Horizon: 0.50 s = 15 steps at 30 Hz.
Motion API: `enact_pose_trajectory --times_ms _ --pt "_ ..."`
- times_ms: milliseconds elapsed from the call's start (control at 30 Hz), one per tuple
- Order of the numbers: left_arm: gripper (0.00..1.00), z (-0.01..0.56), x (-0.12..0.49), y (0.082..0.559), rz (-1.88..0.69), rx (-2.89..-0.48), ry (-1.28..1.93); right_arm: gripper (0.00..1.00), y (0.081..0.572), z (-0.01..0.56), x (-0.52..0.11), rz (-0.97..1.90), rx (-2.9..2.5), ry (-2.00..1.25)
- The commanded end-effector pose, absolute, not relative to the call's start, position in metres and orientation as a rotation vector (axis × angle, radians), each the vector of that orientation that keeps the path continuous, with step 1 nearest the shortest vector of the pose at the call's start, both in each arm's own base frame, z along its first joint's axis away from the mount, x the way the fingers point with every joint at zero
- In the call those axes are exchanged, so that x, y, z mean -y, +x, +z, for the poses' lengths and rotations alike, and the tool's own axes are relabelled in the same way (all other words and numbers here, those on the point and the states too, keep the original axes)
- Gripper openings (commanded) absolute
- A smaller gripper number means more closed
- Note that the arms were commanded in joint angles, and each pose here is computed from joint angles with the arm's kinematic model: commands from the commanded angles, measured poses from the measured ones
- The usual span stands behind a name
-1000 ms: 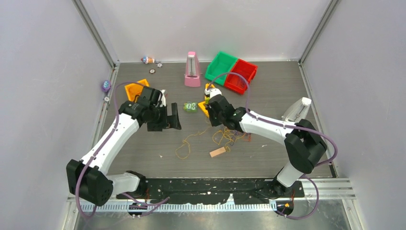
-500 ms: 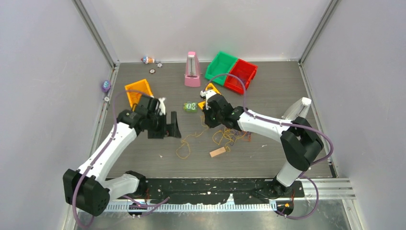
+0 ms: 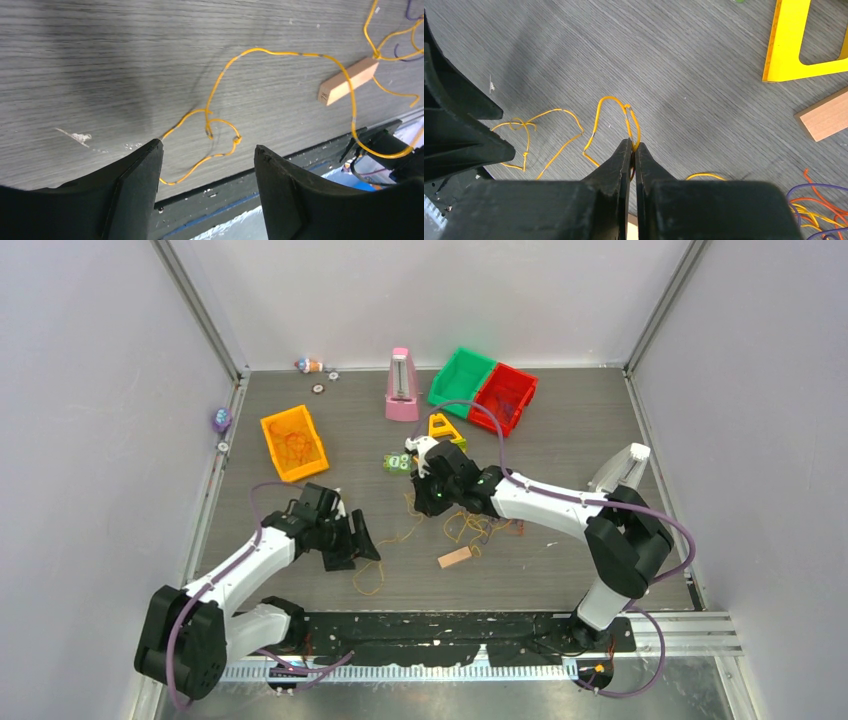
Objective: Untangle the cables
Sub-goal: Pick up the cable from the bin.
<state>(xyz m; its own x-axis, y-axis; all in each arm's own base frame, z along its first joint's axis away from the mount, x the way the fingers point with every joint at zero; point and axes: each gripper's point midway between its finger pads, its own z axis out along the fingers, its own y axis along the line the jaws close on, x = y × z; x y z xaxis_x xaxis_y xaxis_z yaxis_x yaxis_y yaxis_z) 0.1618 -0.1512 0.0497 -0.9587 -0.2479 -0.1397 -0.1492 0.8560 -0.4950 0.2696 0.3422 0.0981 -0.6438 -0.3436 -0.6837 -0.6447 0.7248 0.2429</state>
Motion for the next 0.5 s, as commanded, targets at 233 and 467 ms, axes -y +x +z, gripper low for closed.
enact_pose_trajectory --times_ms 233,467 --pt "0.64 0.034 0.139 0.164 -0.599 -2.764 -0.382 0.10 0.275 0.116 -0.350 0.686 -2.240 -0.703" --pt "0.60 0.032 0.135 0.147 -0.449 -2.844 -0.276 0.10 0.277 0.118 -0.350 0.683 -2.232 -0.697"
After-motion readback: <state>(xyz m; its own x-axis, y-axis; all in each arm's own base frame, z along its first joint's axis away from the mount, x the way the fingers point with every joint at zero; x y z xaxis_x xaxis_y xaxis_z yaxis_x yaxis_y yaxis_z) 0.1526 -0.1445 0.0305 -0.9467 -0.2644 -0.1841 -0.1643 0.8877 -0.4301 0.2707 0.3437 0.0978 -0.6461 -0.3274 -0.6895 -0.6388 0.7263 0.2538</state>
